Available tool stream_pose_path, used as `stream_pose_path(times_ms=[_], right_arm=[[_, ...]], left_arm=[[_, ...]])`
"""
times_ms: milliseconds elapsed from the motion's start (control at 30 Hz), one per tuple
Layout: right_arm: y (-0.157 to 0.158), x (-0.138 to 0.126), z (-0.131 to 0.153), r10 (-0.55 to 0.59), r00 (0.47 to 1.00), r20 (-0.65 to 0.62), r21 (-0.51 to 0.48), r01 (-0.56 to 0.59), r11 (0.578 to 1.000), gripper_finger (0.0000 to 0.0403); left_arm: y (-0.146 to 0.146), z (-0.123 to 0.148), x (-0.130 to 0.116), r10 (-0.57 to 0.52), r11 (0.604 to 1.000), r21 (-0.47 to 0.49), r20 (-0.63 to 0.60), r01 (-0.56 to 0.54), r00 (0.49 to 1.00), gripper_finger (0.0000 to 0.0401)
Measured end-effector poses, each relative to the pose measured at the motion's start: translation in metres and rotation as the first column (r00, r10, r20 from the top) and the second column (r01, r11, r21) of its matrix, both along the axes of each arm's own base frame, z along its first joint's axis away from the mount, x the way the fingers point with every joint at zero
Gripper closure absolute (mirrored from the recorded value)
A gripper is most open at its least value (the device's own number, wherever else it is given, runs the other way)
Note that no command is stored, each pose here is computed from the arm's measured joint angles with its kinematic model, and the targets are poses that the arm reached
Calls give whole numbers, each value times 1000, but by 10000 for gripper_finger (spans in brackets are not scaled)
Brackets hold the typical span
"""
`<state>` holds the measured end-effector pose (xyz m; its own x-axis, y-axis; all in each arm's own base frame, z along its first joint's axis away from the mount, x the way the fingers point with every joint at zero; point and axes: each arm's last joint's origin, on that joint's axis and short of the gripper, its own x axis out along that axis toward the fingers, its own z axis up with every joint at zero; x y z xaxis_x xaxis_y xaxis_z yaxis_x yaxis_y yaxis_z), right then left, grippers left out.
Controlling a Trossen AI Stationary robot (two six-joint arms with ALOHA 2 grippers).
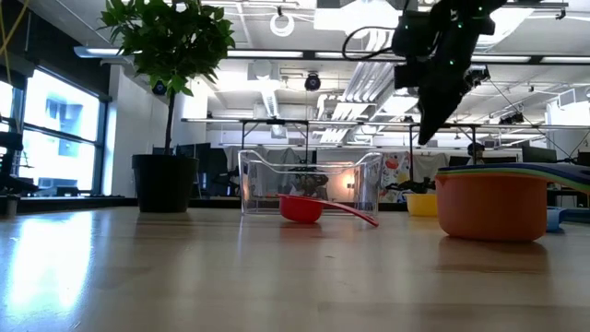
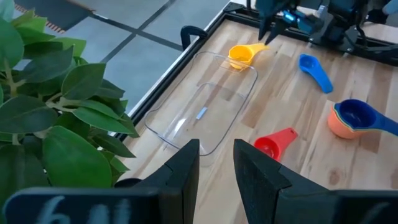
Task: Nest measuring cups in basket
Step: Stack the yellow measuring cup on top of the purple measuring cup
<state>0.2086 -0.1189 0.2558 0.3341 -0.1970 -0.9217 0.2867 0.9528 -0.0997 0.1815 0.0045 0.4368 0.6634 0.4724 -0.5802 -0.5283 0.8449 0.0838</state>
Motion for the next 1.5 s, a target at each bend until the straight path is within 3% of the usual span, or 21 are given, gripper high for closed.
stream_pose_path(times_ms=[400, 967, 1500], right_arm=[[3, -6, -38, 108, 993, -47, -30, -109, 994, 324], [-23, -8, -72, 12, 992, -123, -32, -16, 999, 324], [-32, 2, -99, 49, 980, -194, -13, -53, 999, 324]], left_arm=[[0, 0, 0, 5, 1000, -5, 3, -5, 1000, 311], [0, 0, 0, 0, 1000, 13, -5, 0, 1000, 311], [0, 0, 0, 0, 1000, 13, -5, 0, 1000, 311]])
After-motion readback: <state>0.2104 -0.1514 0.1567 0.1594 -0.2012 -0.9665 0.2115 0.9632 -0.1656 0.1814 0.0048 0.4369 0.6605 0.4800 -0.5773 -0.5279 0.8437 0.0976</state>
